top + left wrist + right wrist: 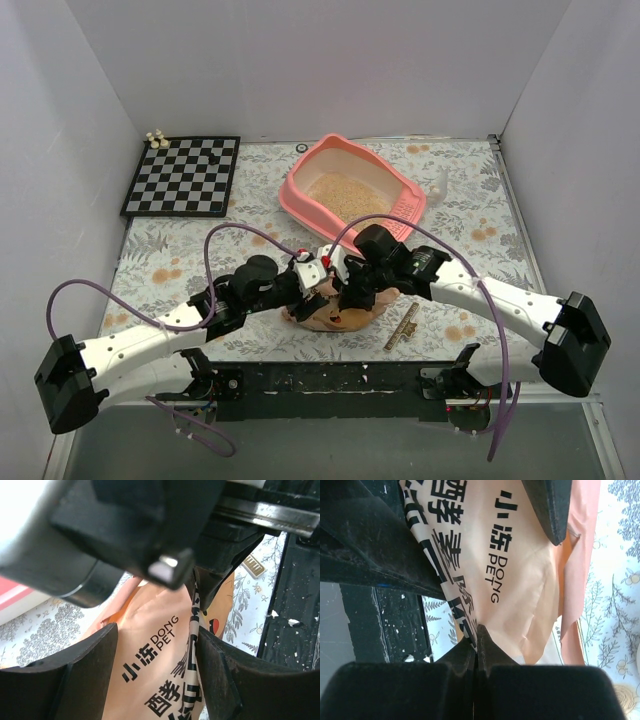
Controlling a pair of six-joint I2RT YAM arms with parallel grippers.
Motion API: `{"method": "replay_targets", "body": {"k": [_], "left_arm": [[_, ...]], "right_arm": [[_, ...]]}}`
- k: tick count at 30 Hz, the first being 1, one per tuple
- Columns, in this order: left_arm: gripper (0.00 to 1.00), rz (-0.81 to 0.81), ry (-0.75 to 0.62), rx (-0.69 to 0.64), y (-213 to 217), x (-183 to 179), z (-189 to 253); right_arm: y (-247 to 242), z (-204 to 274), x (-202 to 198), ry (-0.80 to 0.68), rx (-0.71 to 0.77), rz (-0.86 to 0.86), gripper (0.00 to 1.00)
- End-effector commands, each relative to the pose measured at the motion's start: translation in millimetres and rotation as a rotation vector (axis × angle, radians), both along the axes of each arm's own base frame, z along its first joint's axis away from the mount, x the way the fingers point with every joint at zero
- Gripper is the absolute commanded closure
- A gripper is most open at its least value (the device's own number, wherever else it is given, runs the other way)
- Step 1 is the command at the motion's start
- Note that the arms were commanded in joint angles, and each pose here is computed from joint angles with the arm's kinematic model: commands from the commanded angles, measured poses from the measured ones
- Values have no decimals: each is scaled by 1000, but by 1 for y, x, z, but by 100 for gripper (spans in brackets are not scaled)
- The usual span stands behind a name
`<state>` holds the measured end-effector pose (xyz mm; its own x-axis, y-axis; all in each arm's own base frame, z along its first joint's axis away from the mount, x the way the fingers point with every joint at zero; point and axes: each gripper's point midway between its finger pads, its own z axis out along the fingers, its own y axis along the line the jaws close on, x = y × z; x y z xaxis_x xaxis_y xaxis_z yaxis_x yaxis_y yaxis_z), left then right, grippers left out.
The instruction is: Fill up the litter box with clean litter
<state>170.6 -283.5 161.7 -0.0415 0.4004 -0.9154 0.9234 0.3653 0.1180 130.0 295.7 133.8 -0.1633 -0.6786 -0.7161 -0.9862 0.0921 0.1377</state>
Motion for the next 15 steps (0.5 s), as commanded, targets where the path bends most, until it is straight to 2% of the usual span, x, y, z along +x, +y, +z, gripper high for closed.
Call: {"method": "replay_targets", "body": {"k": [1, 6, 8, 15], "left_arm": [[41, -80, 160, 188, 12, -26, -61], [46, -132, 262, 208, 15, -46, -73], [44, -127, 274, 205, 16, -48, -73], [40, -46, 211, 125, 16, -34, -57]], "right_arm": [[6, 25, -15, -24, 68, 67, 99], [-1, 38, -5, -53, 88, 5, 99], [-6, 43, -4, -57, 102, -21, 99], [-15, 46, -13, -34, 145, -55, 99]]}}
